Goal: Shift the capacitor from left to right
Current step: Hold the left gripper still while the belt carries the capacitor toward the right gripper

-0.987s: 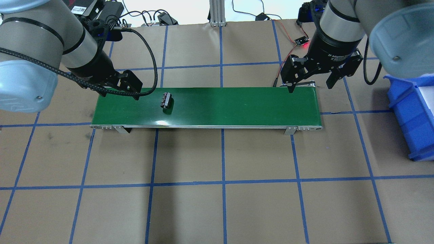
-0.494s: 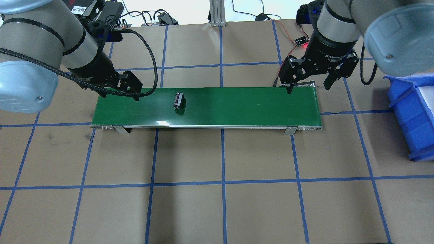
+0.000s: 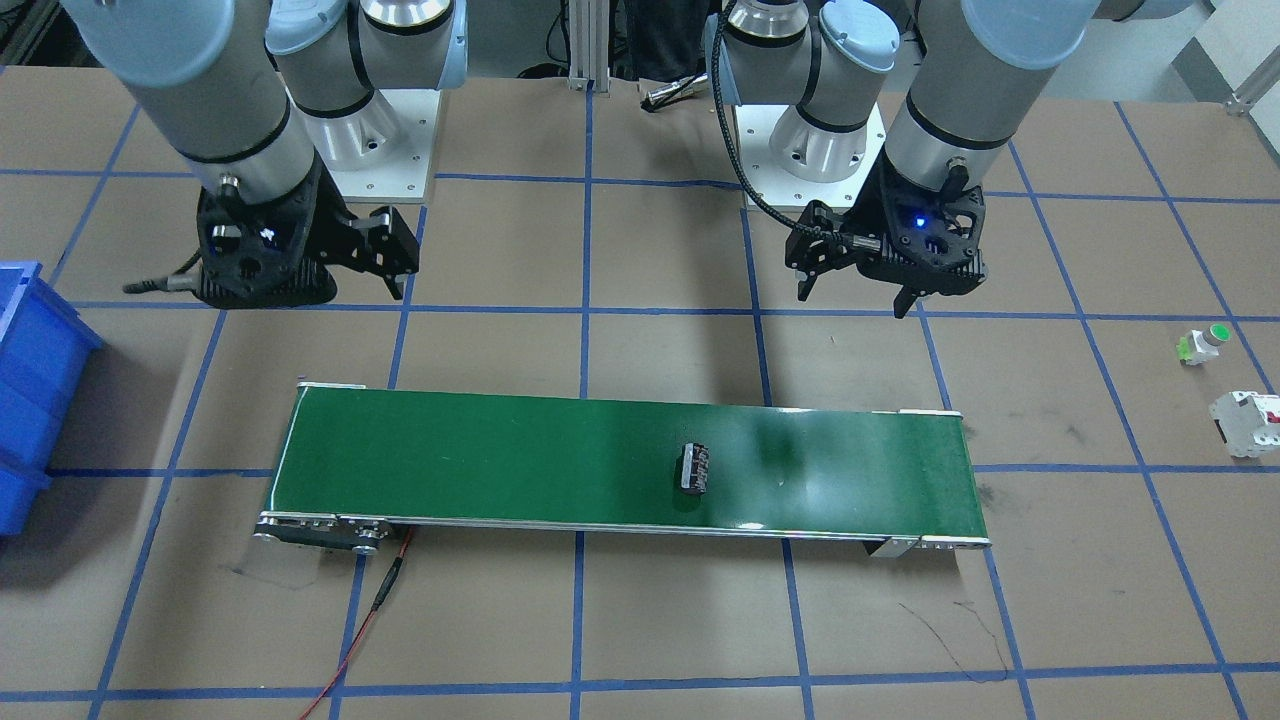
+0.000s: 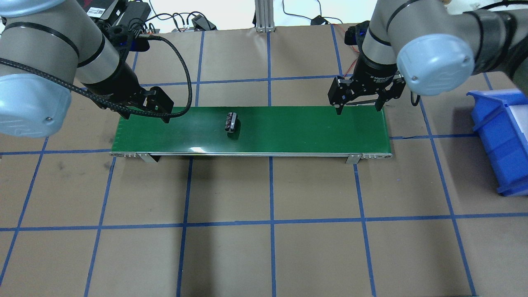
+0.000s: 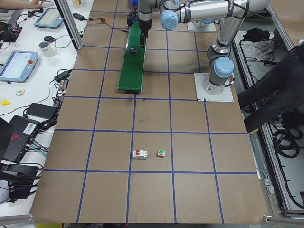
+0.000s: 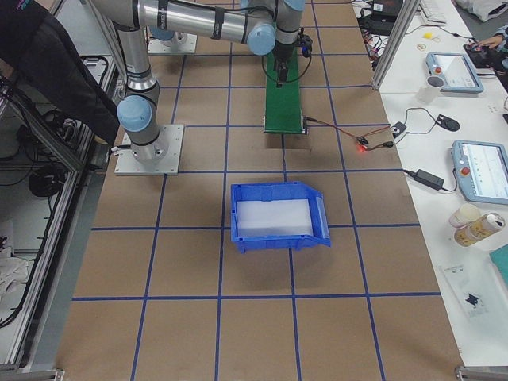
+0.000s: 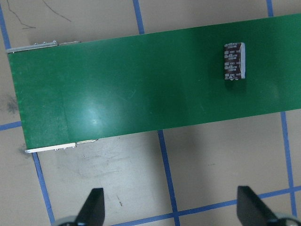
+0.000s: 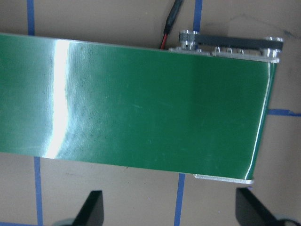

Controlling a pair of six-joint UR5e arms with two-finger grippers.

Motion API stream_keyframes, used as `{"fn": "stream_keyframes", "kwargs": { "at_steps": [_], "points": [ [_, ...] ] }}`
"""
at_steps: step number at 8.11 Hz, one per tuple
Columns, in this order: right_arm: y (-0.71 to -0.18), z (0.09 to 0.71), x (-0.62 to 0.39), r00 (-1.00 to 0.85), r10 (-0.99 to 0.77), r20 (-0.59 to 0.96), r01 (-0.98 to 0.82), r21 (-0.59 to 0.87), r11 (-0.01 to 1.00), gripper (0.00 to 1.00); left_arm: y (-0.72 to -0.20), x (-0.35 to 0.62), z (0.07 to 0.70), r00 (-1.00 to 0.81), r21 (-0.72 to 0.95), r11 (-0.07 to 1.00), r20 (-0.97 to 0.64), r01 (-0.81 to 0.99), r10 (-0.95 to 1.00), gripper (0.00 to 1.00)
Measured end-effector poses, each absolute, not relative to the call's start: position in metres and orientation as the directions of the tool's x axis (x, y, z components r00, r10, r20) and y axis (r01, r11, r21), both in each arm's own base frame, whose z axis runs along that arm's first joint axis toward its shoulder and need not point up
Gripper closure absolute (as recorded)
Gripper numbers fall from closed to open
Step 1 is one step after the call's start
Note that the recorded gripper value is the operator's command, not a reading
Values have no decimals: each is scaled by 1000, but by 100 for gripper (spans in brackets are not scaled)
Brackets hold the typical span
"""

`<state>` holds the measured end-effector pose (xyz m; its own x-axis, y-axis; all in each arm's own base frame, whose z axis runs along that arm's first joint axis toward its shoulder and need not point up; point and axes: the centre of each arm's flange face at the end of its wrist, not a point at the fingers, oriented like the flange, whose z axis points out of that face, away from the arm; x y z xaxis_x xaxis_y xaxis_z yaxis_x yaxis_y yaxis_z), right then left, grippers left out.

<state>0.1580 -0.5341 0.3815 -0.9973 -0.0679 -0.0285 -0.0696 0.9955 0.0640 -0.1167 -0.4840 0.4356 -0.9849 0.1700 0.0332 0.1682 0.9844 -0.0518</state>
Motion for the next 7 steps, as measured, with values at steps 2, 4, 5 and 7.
{"fn": "stream_keyframes", "kwargs": {
  "at_steps": [2,4,5,7],
  "points": [
    [-559,322,158,-997,-72,-25,-73,44,996,0,-484,-117,436,-985,-51,985,34,165,167,0],
    [-571,292,152,-998,-64,-24,-65,47,997,0,-483,-116,436,-985,-48,985,34,165,167,0],
    [-575,287,145,-998,-58,-26,-59,49,997,0,-483,-116,435,-985,-47,985,34,166,167,0],
    [-580,283,123,-997,-69,-28,-71,56,996,0,-484,-116,435,-985,-46,985,35,166,168,0]
  ]
}}
